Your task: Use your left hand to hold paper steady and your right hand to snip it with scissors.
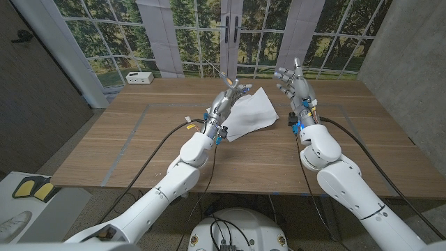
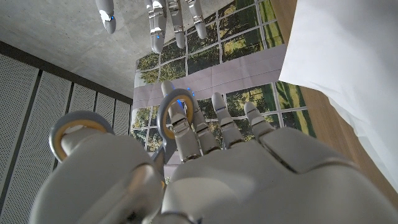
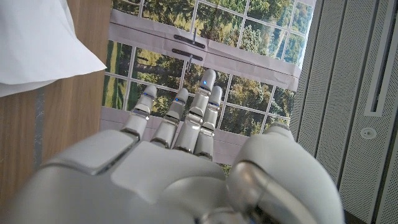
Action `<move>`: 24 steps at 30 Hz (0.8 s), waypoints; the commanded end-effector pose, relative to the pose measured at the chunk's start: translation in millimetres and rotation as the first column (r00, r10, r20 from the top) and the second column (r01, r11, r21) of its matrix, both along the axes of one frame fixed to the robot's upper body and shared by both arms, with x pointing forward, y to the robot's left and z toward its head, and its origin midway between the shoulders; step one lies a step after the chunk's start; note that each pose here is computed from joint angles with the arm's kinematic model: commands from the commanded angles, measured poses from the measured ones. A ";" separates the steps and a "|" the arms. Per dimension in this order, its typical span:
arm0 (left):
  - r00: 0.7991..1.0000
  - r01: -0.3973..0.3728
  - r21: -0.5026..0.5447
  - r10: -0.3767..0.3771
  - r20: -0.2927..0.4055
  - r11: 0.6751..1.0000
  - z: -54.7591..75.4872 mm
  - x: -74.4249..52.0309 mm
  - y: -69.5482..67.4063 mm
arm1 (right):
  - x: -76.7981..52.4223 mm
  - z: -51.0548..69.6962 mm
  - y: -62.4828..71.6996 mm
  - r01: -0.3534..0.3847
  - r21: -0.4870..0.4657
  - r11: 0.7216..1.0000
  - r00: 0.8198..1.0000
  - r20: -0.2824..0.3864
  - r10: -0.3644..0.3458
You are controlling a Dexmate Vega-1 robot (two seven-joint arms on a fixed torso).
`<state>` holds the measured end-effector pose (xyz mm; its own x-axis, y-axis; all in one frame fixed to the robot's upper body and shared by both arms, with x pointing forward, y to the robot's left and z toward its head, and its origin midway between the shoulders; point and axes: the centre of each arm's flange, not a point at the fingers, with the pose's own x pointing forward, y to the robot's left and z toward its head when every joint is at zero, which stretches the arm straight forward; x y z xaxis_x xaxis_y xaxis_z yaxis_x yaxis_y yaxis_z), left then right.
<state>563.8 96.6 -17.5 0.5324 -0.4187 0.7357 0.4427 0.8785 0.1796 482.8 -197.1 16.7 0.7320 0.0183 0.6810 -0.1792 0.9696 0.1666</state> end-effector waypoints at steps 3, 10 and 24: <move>0.999 -0.030 0.032 0.030 -0.021 0.999 -5.5 0.7 8.3 | -1.1 2.8 -4.7 0.011 -0.004 1.000 1.000 0.010 -0.011; 1.000 -0.022 0.036 0.023 -0.009 0.999 -4.8 -3.5 11.5 | 0.4 4.2 -5.8 0.015 -0.015 1.000 1.000 0.007 -0.015; 1.000 -0.017 0.030 0.017 -0.014 0.999 -12.9 -19.5 21.2 | 8.6 6.3 -11.6 0.041 -0.074 0.996 0.999 -0.011 -0.042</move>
